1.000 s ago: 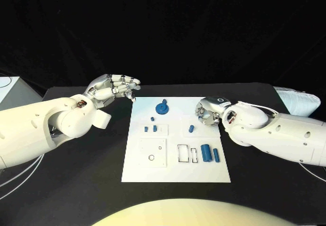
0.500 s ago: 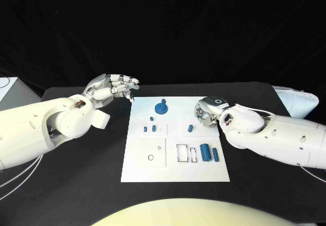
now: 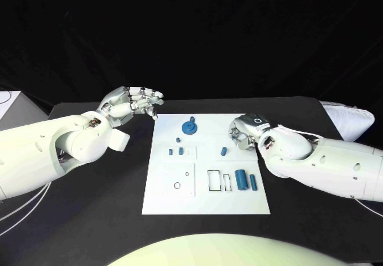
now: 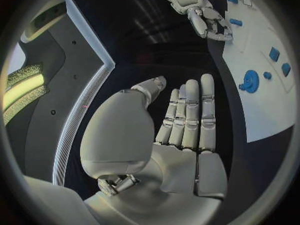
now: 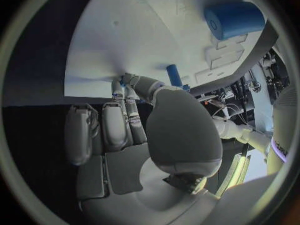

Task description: Assemble the parts on the task board

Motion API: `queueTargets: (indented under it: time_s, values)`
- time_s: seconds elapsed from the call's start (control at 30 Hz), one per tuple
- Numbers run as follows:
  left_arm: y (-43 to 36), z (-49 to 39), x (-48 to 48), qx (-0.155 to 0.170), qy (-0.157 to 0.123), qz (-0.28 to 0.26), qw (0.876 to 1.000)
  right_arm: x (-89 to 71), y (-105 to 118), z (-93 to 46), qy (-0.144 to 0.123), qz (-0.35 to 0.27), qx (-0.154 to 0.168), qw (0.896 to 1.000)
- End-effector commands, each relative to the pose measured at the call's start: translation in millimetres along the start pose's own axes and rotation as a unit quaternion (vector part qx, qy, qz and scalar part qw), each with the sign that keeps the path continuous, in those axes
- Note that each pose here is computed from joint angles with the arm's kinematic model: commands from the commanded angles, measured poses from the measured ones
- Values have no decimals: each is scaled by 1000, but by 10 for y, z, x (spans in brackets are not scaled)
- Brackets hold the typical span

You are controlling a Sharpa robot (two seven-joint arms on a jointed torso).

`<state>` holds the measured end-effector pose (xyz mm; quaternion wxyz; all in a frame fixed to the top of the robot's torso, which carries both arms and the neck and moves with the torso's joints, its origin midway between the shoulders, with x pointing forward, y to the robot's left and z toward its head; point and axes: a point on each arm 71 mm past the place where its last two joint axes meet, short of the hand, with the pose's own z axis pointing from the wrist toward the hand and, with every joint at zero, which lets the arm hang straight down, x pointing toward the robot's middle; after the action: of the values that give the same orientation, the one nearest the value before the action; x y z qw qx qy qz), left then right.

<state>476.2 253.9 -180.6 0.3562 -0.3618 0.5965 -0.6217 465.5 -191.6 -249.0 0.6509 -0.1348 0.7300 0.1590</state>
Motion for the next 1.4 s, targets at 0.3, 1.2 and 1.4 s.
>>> queueTargets:
  time_s: [0.3,1.2,1.4]
  values:
    - [-19,12,7,15,0,0,1000,-162,-29,-41,-33,25,4,999]
    - [-10,41,35,16,5,-2,1000,-381,698,-311,-12,120,-101,987]
    - [-6,64,73,17,11,-3,1000,-241,887,-308,1,127,-124,984]
